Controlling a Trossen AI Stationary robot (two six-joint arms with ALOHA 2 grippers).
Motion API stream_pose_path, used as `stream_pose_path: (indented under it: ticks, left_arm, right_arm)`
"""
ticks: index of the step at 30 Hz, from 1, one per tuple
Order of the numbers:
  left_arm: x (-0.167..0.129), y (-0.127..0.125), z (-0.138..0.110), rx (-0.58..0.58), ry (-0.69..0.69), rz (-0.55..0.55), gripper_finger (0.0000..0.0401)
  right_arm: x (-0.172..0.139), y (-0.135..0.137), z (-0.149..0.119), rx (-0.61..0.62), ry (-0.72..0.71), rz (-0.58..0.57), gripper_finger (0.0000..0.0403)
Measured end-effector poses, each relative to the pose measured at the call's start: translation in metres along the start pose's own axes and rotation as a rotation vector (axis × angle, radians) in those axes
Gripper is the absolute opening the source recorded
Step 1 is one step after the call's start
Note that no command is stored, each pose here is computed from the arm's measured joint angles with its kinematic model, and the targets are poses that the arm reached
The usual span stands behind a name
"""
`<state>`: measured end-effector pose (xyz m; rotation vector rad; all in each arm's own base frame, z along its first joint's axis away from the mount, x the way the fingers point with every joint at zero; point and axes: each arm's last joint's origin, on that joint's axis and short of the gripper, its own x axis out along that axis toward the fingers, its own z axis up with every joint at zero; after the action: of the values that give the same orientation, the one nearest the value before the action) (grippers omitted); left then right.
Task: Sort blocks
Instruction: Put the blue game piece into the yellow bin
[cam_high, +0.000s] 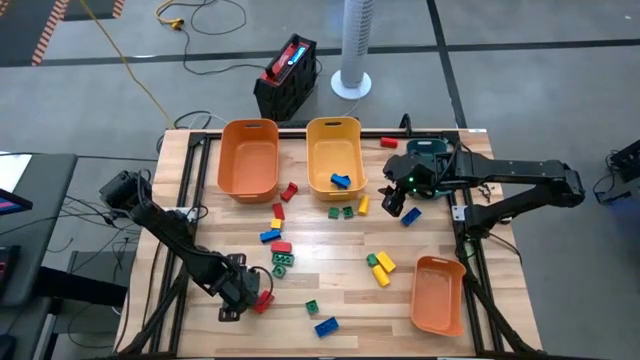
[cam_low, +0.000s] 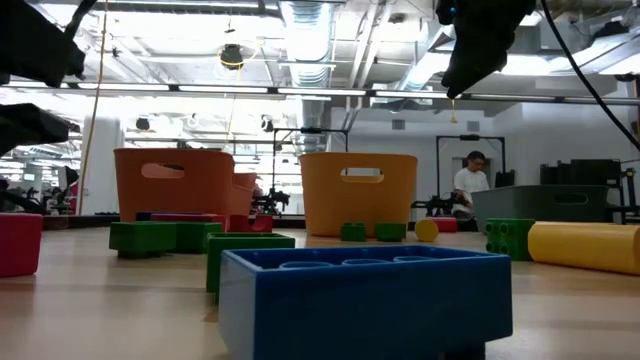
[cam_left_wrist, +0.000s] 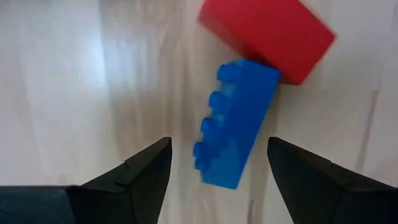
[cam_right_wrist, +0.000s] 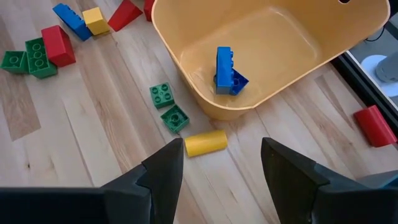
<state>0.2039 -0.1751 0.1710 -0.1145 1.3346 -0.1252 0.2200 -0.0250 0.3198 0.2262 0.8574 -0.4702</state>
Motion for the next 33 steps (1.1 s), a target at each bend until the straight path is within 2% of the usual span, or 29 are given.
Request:
stream_pose_path:
  ticks: [4,8,13,16,17,20,26,33]
  left_arm:
    - [0.006,-0.001,0.001,0.051,0.01,0.001,0.0245]
    - [0.022,-0.002,-0.001,0.069,0.087,0.006,0.0208]
    - [0.026,0.0,0.002,0.015,0.135,0.042,0.0141]
    - [0.023,0.0,0.006,0.011,0.14,0.047,0.009]
    - [0.021,0.0,0.006,0.014,0.143,0.049,0.0083]
    - [0.01,0.0,0.009,-0.001,0.153,0.048,0.0084]
    - [-0.032,0.015,0.011,-0.079,0.116,0.08,0.0084]
    - [-0.079,0.062,0.038,-0.231,-0.039,0.074,0.0084]
  right_arm:
    - [0.0,0.0,0.0,0.001,0.0,-0.001,0.0226]
    - [0.0,0.0,0.0,0.002,-0.001,-0.001,0.0226]
    - [0.0,0.0,0.0,0.002,0.0,0.0,0.0226]
    - [0.0,0.0,0.0,0.002,-0.001,0.0,0.0226]
    - [0.0,0.0,0.0,-0.001,-0.001,0.0,0.0226]
    - [0.0,0.0,0.0,-0.011,-0.002,0.0,0.0226]
    - [0.0,0.0,0.003,-0.042,-0.025,0.008,0.0226]
    - [0.0,0.002,0.014,-0.013,-0.127,0.068,0.0226]
